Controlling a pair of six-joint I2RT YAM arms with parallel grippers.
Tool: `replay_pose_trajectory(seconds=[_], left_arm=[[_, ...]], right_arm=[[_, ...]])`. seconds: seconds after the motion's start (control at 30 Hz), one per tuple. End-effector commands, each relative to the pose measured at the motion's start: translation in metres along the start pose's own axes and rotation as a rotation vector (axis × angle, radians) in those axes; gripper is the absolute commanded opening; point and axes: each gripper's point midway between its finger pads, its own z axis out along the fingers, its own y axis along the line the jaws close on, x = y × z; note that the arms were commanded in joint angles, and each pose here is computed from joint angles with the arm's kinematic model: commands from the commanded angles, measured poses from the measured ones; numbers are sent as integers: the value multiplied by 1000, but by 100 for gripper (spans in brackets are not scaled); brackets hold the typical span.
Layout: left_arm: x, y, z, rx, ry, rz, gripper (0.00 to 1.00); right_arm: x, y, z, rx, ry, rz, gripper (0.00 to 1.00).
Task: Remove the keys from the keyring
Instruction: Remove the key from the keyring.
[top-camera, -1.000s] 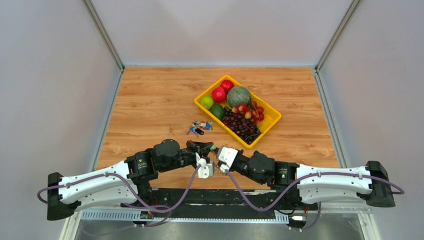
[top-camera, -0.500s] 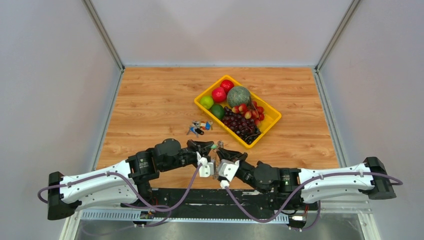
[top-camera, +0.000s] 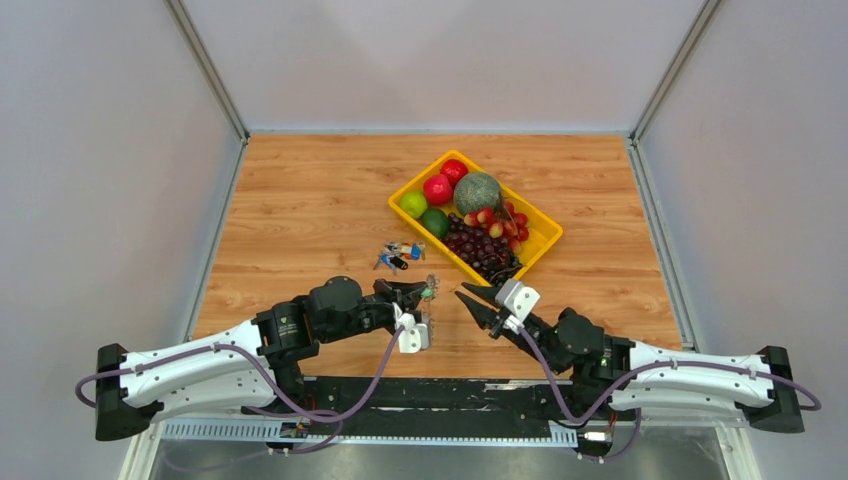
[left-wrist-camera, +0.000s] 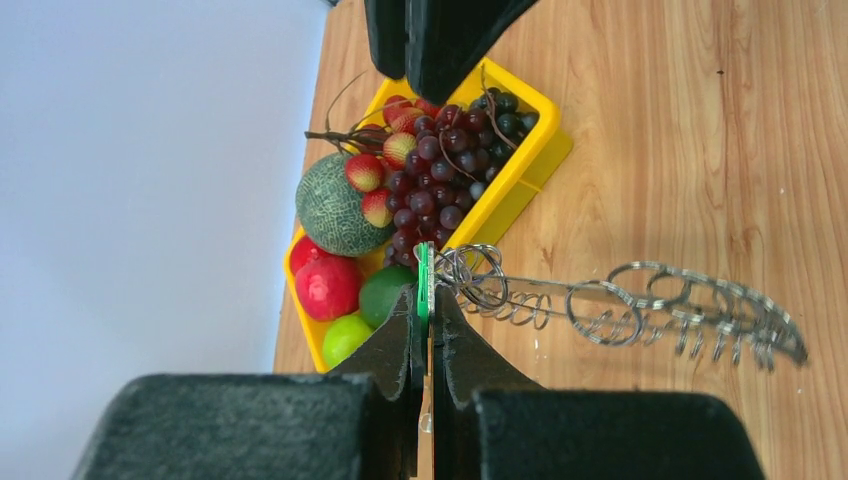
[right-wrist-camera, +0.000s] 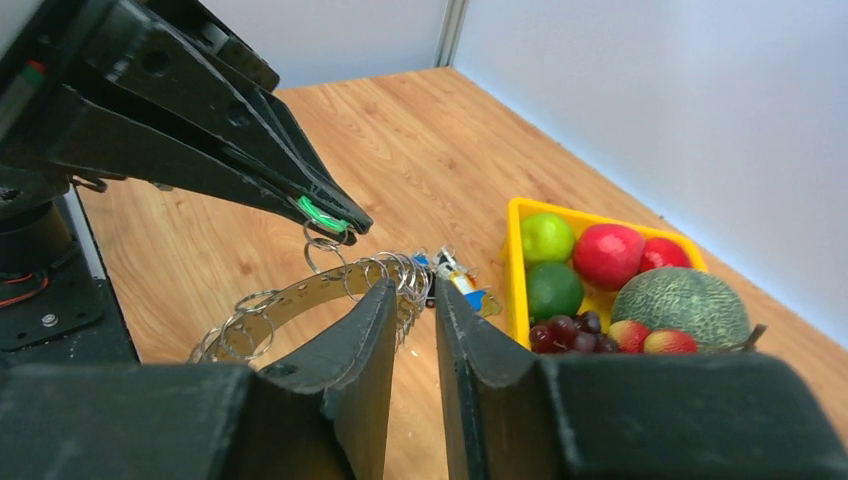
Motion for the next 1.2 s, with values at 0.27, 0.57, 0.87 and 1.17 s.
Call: replay_pose_trajectory(seconds=[0.27, 0.57, 0.87, 1.17], left_arm=[[-16, 15, -5, -57, -77, 8, 0], [-18, 17, -7, -64, -84, 8, 0], [-17, 16, -6, -62, -82, 10, 0], [-17, 16, -7, -64, -83, 10, 0]], right_arm=[[-2, 29, 21, -250, -58, 283, 28], [10, 42, 28, -306, -28, 320, 28], [13, 35, 26, -277, -31, 334, 29], [29, 44, 25, -307, 43, 354, 30]])
